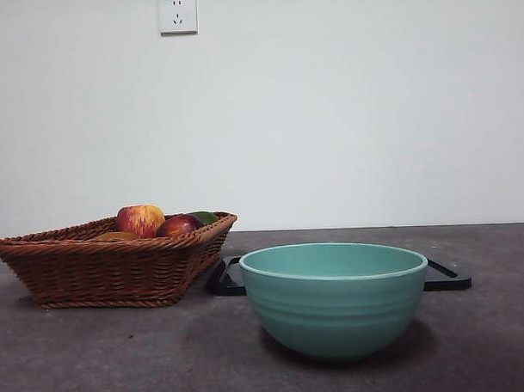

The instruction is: Pick up the wifruite, put it on the bowl, pick up the plate, put it on desk

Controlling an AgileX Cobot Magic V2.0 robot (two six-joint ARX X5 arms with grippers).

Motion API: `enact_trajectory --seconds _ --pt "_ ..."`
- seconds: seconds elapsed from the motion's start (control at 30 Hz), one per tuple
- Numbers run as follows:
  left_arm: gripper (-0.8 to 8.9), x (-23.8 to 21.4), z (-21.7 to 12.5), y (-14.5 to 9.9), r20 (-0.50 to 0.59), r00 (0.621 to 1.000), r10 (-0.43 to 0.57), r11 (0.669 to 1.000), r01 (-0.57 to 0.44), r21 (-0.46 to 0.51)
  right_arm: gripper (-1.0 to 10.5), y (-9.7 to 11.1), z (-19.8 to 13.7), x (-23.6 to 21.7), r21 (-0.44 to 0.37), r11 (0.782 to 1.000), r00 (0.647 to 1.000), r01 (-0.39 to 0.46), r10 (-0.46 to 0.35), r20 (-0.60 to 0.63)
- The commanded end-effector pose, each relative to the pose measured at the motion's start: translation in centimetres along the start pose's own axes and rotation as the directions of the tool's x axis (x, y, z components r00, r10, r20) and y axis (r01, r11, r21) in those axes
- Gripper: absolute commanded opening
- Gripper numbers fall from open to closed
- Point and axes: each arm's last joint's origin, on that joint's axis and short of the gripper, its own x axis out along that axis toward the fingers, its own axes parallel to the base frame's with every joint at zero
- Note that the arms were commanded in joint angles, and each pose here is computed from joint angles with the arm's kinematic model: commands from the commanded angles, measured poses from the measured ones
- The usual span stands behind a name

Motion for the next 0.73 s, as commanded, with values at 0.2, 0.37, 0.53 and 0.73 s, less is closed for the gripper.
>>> enact_trajectory --seconds 0.2,0.37,0.53,0.73 --pt "0.09 0.2 -0.7 0.0 -0.027 1.0 0.006 1.0 -0.006 -0.003 0.1 -0.3 -4.6 -0.1 -0.002 0.997 0.997 0.078 -0.078 -0.001" --pt "0.09 0.2 -0.7 0.0 -0.027 1.0 0.006 1.0 -0.006 -0.004 0.1 -0.4 -6.9 0.0 0.021 0.995 0.995 0.101 -0.1 -0.027" --pt "0.09 0.2 -0.7 0.0 -0.027 1.0 0.006 1.0 -0.006 -0.003 0.1 -0.4 -8.7 0.1 0.062 0.993 0.993 0.102 -0.099 -0.058" --pt "0.09 0.2 -0.7 0.0 -0.027 1.0 0.006 1.0 -0.006 -0.003 0.1 -0.4 -9.8 0.0 0.067 0.992 0.982 0.111 -0.099 -0.161"
